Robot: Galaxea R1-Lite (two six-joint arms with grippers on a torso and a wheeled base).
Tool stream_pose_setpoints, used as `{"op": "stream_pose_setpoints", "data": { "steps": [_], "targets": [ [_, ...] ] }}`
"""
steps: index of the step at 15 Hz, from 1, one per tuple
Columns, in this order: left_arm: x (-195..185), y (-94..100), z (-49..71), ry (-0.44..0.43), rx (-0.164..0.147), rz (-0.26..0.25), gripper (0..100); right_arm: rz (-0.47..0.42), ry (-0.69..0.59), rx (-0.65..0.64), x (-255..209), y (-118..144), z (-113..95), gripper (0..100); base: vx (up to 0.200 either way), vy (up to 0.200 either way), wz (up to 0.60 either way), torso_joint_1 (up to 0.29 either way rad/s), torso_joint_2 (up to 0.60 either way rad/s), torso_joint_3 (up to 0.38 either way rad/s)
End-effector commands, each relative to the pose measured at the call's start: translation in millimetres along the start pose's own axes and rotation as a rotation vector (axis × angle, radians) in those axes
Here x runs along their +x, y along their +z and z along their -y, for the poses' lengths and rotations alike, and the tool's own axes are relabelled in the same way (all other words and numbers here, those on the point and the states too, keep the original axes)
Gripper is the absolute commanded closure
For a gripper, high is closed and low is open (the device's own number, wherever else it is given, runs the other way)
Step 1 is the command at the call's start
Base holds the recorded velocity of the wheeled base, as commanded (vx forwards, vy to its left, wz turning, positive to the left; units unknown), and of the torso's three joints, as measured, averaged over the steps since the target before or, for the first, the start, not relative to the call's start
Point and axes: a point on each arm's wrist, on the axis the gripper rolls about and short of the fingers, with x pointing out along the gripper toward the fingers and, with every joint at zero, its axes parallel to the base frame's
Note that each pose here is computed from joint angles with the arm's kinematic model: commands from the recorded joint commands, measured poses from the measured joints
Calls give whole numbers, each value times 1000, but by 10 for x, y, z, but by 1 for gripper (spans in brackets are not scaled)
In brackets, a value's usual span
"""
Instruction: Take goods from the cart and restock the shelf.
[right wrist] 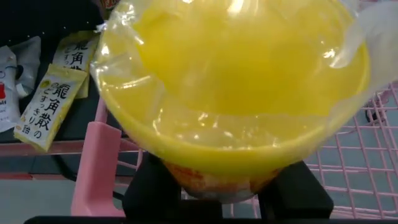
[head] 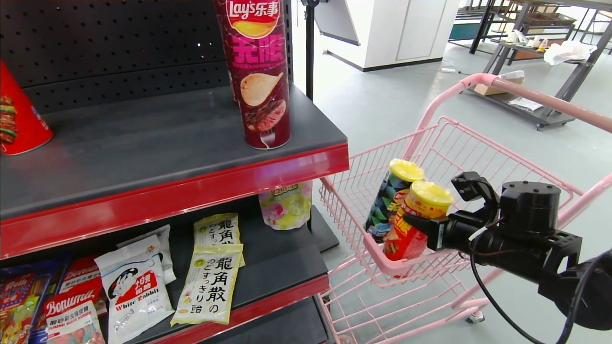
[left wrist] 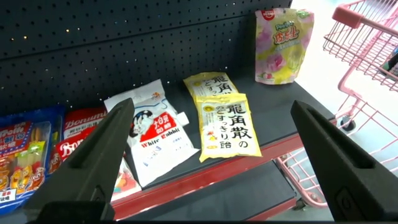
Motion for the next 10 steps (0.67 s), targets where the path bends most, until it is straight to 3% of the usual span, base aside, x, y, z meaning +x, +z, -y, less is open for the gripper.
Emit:
{"op": "stream_pose_setpoints", "data": {
  "steps": [1, 8, 10],
  "targets": [
    [0, 0, 0, 0, 0, 0, 0, 58, 9, -34, -157, 114, -51, 100, 0, 0, 0, 0, 0, 0],
    [0, 0, 0, 0, 0, 0, 0, 279, 78, -137, -722, 589, -333, 100, 0, 0, 0, 0, 0, 0],
    [0, 0, 0, -2, 0, 0, 0, 321, 82, -146, -966, 854, -403, 100, 0, 0, 0, 0, 0, 0]
  ]
}}
